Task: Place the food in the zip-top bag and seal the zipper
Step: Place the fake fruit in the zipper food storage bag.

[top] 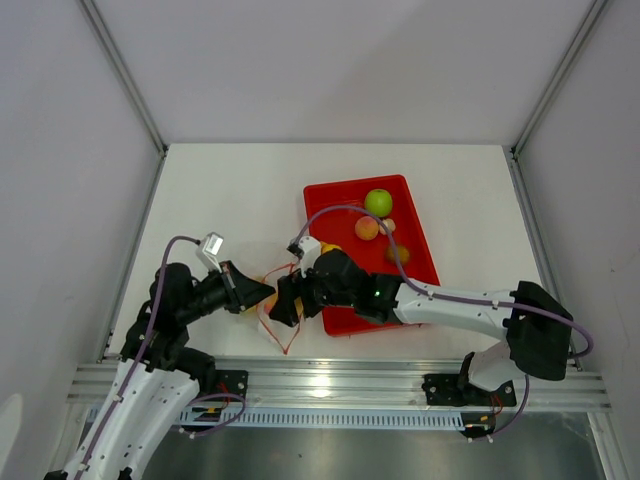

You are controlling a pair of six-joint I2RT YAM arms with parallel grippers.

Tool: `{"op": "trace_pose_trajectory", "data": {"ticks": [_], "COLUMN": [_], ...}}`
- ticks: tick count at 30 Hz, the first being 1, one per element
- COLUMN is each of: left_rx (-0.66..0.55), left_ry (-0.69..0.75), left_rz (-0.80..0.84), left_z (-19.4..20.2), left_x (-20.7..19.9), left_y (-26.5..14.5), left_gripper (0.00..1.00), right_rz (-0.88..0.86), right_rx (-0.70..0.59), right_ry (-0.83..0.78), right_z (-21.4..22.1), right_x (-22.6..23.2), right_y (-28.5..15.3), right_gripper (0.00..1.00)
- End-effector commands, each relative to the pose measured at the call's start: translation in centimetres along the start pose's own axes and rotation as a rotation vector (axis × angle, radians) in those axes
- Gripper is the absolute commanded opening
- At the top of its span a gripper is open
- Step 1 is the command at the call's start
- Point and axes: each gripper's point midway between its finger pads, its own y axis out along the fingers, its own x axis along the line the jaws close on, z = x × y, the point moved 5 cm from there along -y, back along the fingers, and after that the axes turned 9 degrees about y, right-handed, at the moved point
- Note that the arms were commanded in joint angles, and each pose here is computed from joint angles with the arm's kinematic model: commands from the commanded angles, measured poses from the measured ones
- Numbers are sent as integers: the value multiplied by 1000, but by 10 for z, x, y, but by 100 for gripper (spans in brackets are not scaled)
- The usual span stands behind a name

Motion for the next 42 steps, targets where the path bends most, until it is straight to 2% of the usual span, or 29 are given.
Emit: {"op": "trace_pose_trajectory", "data": {"ticks": [1,3,4,6,8,21,34,38,42], "left_rx": [-31,-35,-32,-33,-33,-44,-86,-79,-68], "left_ry": [5,5,3,4,7,17,39,35,23], "left_rz": [40,44,43,39,35,21,7,10,24], "left_z": [-9,-9,-9,-8,-9,-12,-19,-19,-16], "left_x": [-14,-15,-14,-14,-13,-14,-21,-21,-21], "left_y": [-5,-6,-5,-6,-6,-6,-17,-16,-14], "left_gripper": [1,1,1,1,0,1,1,1,1], "right_rz": [22,12,40,45,44,45,59,84,105], "right_rx": [-61,-71,-41,-38,-35,-51,-88,-148,-147], "right_ry": [32,32,34,36,37,7,-9,-11,7], "right_z": [-21,-28,-22,-23,-22,-16,-19,-29,-38], "right_x": [4,7,2,2,3,1,2,0,-9], "right_y": [5,7,8,9,8,-9,-35,-46,-45], "right_gripper": [31,43,58,71,89,99,99,97,90]}}
